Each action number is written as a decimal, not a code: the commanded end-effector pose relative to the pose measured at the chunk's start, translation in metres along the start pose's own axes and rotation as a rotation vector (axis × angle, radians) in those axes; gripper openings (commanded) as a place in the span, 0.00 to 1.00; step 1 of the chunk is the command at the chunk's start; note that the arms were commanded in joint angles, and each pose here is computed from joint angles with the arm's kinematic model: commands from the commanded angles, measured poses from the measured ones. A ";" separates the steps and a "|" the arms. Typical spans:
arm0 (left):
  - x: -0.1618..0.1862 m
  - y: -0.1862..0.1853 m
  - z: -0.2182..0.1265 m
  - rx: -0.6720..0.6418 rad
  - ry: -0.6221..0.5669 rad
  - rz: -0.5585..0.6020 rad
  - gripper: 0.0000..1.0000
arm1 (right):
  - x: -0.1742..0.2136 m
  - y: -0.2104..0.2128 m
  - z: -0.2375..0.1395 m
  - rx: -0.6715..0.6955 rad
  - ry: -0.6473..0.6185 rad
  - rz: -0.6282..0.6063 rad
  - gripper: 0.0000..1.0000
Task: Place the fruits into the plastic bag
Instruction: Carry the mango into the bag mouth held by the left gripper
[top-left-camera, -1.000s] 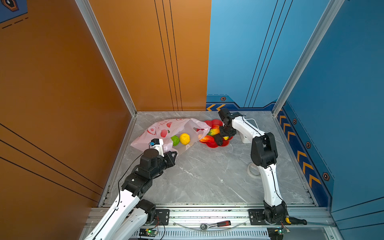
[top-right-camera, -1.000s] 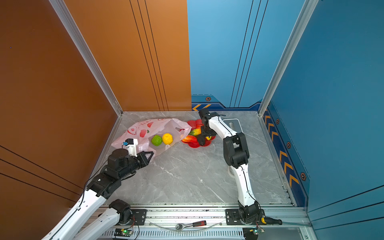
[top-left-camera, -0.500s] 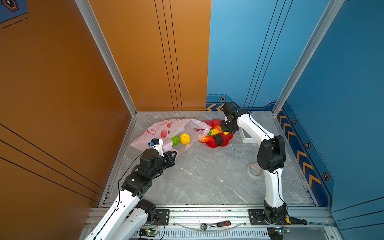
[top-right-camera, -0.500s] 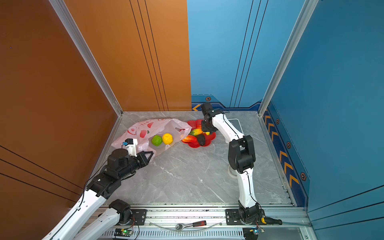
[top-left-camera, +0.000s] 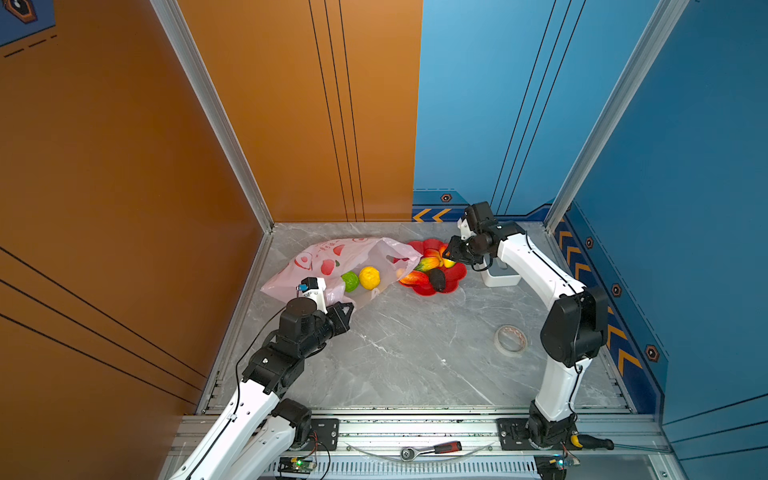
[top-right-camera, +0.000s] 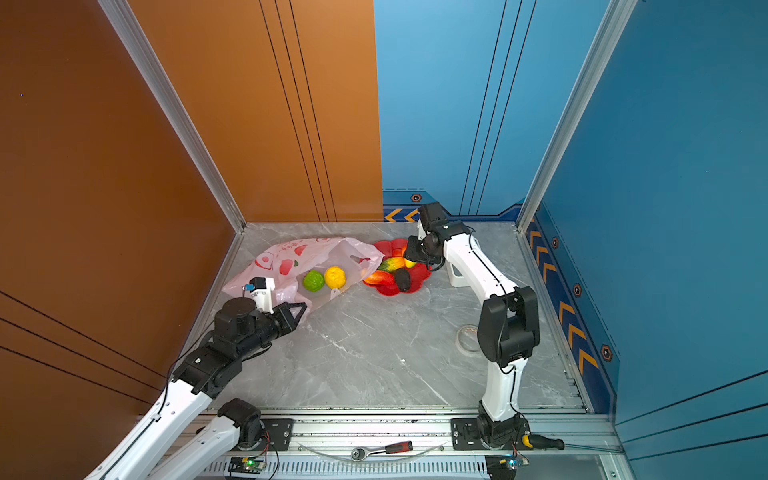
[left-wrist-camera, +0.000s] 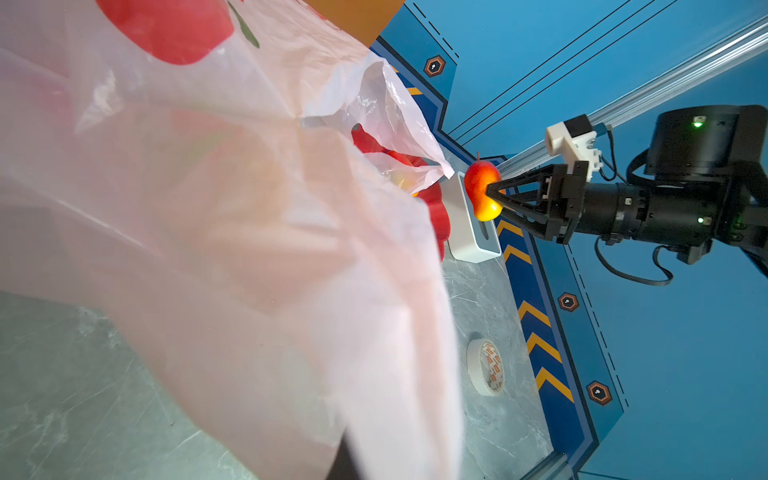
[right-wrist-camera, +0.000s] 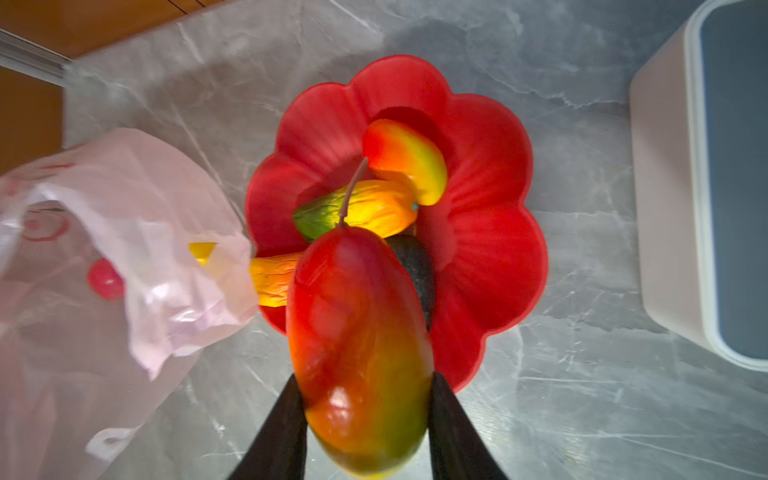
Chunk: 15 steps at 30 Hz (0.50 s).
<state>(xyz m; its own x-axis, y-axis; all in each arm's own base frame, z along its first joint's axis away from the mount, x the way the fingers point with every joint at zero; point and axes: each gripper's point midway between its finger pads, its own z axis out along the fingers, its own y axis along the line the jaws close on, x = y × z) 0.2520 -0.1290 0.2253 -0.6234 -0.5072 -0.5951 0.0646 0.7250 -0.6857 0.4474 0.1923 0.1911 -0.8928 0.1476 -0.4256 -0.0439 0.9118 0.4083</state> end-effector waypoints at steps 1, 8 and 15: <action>0.001 0.000 0.001 0.009 0.004 -0.013 0.00 | -0.005 0.036 -0.023 -0.185 -0.030 0.032 0.38; 0.000 -0.003 0.004 0.017 0.006 -0.015 0.00 | 0.018 0.100 -0.035 -0.420 0.014 0.035 0.38; 0.001 -0.004 0.005 0.024 0.008 -0.014 0.00 | 0.064 0.164 -0.006 -0.507 0.136 -0.027 0.38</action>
<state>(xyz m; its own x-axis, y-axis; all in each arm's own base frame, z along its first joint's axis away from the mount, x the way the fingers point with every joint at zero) 0.2546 -0.1308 0.2222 -0.6318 -0.5121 -0.5819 0.0527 0.7206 -0.6914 0.3852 0.3204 0.2404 -0.9221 0.0715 -0.3803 -0.2423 0.6597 0.7114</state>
